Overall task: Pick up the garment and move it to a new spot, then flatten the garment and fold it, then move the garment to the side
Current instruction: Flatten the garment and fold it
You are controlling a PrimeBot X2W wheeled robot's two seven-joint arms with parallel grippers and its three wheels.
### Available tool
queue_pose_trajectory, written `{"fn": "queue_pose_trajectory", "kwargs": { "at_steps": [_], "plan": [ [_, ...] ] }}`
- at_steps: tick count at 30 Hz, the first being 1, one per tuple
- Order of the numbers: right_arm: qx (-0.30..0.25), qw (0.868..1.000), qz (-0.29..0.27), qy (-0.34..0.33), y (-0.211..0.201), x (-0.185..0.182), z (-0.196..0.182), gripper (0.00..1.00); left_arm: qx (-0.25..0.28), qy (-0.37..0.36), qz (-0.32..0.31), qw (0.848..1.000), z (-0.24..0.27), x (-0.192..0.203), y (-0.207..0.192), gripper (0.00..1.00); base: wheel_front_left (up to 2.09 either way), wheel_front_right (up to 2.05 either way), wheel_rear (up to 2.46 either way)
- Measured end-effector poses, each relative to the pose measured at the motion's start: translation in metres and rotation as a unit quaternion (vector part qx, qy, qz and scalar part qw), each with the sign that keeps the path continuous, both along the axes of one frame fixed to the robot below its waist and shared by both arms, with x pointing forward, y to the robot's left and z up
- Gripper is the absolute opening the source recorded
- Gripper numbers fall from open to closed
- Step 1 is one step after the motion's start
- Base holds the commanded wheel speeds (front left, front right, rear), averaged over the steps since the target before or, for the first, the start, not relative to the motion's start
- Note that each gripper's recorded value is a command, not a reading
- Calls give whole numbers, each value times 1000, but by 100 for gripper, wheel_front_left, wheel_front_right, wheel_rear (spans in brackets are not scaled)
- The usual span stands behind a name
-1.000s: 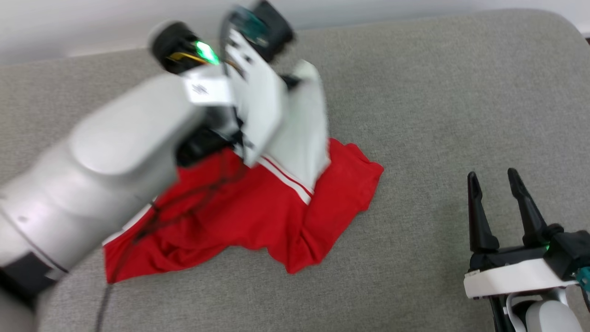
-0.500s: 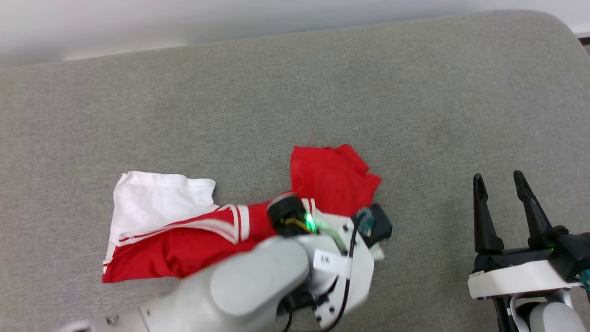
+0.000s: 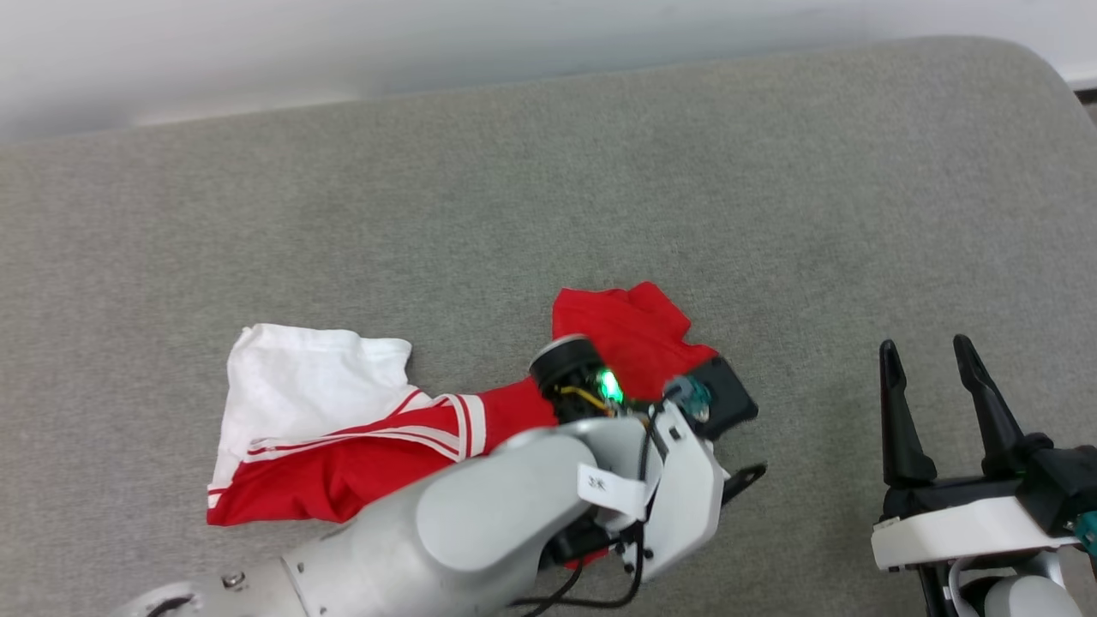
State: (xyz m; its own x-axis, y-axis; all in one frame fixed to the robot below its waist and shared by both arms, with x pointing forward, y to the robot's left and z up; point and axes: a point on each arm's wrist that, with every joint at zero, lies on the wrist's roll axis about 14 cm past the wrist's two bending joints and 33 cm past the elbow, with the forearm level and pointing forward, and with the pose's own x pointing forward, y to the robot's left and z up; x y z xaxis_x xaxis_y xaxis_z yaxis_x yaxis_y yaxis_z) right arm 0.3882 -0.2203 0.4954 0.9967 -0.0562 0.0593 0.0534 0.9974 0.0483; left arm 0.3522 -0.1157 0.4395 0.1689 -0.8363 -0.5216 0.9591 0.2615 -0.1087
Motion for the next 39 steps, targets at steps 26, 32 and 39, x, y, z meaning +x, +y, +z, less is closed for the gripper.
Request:
{"fn": "queue_pose_trajectory", "kwargs": {
  "at_steps": [26, 32, 39],
  "plan": [
    [-64, 987, 68, -134, 47, 12, 89, 100, -170, -347, 509, 769, 146, 91, 262, 100, 0, 0, 0],
    [-109, 971, 134, -168, 70, 24, 113, 100, -156, -340, 581, 723, 126, 54, 301, 100, 0, 0, 0],
    [-160, 952, 260, -32, 104, 37, 71, 100, -142, -322, 625, 697, 104, 20, 320, 100, 0, 0, 0]
  ]
}}
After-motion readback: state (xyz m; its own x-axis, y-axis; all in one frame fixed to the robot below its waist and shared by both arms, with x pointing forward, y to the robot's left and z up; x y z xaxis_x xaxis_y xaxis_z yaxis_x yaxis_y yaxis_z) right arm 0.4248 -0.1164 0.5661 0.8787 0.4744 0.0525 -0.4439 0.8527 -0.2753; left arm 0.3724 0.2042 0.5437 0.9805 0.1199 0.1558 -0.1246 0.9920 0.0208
